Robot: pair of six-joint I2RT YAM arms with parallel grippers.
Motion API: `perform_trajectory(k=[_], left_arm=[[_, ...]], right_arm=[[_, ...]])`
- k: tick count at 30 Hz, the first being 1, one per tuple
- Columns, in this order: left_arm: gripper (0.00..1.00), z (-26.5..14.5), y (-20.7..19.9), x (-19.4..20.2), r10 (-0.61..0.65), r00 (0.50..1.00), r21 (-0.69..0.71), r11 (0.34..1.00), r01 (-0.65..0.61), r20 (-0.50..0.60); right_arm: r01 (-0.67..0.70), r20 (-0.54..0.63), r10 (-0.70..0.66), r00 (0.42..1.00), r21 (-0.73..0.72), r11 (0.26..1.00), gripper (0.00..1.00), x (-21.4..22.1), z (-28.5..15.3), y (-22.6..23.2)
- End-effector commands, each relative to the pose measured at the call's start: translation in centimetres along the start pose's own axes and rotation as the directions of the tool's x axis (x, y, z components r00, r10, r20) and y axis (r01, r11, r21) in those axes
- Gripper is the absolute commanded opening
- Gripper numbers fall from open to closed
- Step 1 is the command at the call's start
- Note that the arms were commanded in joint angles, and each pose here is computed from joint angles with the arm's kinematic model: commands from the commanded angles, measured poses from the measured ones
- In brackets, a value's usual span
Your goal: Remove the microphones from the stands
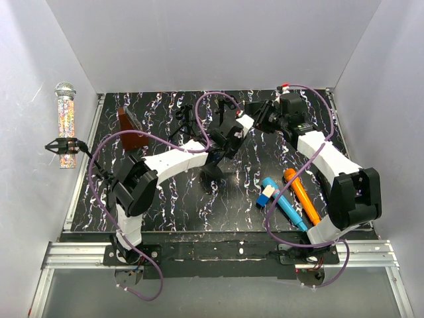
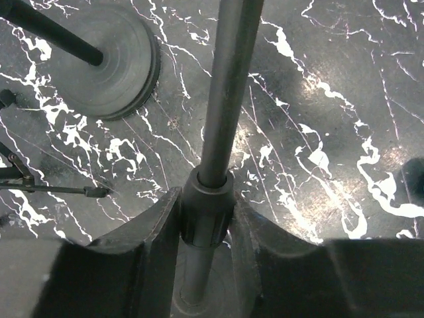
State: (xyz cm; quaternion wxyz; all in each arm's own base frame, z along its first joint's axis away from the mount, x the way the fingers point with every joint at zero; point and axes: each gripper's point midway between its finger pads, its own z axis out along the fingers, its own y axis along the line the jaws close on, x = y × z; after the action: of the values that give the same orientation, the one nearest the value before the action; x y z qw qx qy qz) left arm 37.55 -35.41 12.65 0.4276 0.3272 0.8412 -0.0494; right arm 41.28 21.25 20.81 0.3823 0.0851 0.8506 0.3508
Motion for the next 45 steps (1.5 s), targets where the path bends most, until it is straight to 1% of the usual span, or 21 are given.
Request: perform_trajectory(k=[1,3,5,7,8,10,14,18,20,23,25,26,27,28,31,32,34,35,37,39,45], left_arm=[[0.51,-0.7,0.2,-1.0,0.044,0.998,0.059,0.997,-0.046,0.036],[0.70,-0.9,-0.2,-0.4,0.036,0.999,0.158,0.987,-0.041,0.031],[0.76,-1.4,-0.2,0.0,-0.039,0.999,0.305,0.952,0.034,0.010],[0.76,-2.2,-0.2,-0.2,-0.184,0.982,0.471,0.864,0.178,-0.033],[0.74,-3.3,-1.0,-0.5,-0.220,0.974,0.588,0.782,0.208,-0.051],[0.69,-4.0,-1.0,-0.5,-0.247,0.966,0.675,0.700,0.233,-0.078],[0.53,-5.2,-2.4,-0.6,-0.219,0.973,0.784,0.590,0.195,-0.077],[0.30,-4.9,-3.0,-1.0,-0.234,0.969,0.812,0.551,0.194,-0.072],[0.06,-4.5,-3.0,-1.4,-0.229,0.972,0.801,0.571,0.178,-0.053],[0.00,-3.1,-2.4,-1.8,-0.187,0.982,0.694,0.706,0.141,-0.009],[0.00,-0.9,-0.4,-2.1,-0.074,0.996,0.388,0.921,0.046,0.058],[0.00,0.0,4.3,-2.6,-0.011,0.996,0.001,1.000,0.011,0.090],[0.00,-0.7,6.4,-3.0,0.060,0.992,-0.252,0.967,-0.031,0.108],[0.00,-0.9,7.1,-3.0,0.096,0.989,-0.362,0.931,-0.047,0.117],[0.00,0.2,6.2,-2.5,0.045,0.995,-0.309,0.951,-0.015,0.090],[0.08,0.5,5.4,-2.5,0.023,0.996,-0.252,0.968,0.001,0.091],[0.45,0.7,3.1,-2.6,-0.008,0.996,-0.091,0.996,0.016,0.088],[0.58,0.5,2.3,-2.8,-0.020,0.995,-0.027,0.999,0.023,0.094],[0.73,-0.2,0.5,-3.4,-0.020,0.993,0.107,0.994,0.007,0.119],[0.79,-1.4,-0.7,-4.2,-0.006,0.988,0.207,0.978,-0.026,0.153],[0.80,-5.2,-2.2,-5.6,0.068,0.965,0.383,0.909,-0.165,0.254]], right_arm=[[0.017,-0.049,-0.019,0.999,-0.048,0.999,0.01,1.2,-0.2,2.4],[0.033,-0.044,-0.037,0.998,-0.072,0.997,0.01,1.1,-0.3,2.7],[0.053,-0.046,-0.058,0.997,-0.102,0.993,0.01,1.3,-0.4,3.0],[0.072,-0.051,-0.079,0.996,-0.130,0.989,0.01,1.6,-0.5,3.3],[0.080,-0.056,-0.089,0.994,-0.145,0.986,0.01,1.8,-0.6,3.4],[0.089,-0.061,-0.100,0.993,-0.163,0.983,0.01,2.1,-0.7,3.6],[0.095,-0.071,-0.110,0.991,-0.180,0.979,0.01,2.3,-0.8,3.8],[0.099,-0.067,-0.112,0.991,-0.182,0.978,0.01,2.1,-0.8,4.0],[0.096,-0.067,-0.109,0.992,-0.181,0.979,0.01,2.0,-0.7,4.0],[0.075,-0.064,-0.085,0.994,-0.152,0.986,0.01,1.8,-0.7,3.8],[0.031,-0.068,-0.038,0.997,-0.105,0.994,0.01,1.6,-0.8,3.4],[0.010,-0.062,-0.015,0.998,-0.073,0.997,0.01,1.3,-0.8,3.1],[-0.010,-0.046,0.009,0.999,-0.026,1.000,0.01,0.9,-0.8,2.6],[-0.022,-0.036,0.022,0.999,-0.003,1.000,0.01,0.5,-0.9,2.5],[-0.009,-0.014,0.009,1.000,-0.002,1.000,0.01,-0.3,-1.2,3.1],[0.015,-0.011,-0.016,1.000,-0.017,1.000,0.01,-0.5,-1.3,3.4],[0.083,0.000,-0.084,0.997,-0.047,0.995,0.01,-0.7,-1.5,3.8],[0.123,0.019,-0.122,0.992,-0.059,0.991,0.01,-1.0,-1.7,3.9],[0.193,0.057,-0.189,0.980,-0.087,0.977,0.01,-1.6,-2.3,4.3],[0.252,0.108,-0.241,0.965,-0.113,0.961,0.01,-2.6,-2.8,4.8],[0.398,0.261,-0.359,0.896,-0.117,0.910,0.01,-5.9,-4.1,5.5]])
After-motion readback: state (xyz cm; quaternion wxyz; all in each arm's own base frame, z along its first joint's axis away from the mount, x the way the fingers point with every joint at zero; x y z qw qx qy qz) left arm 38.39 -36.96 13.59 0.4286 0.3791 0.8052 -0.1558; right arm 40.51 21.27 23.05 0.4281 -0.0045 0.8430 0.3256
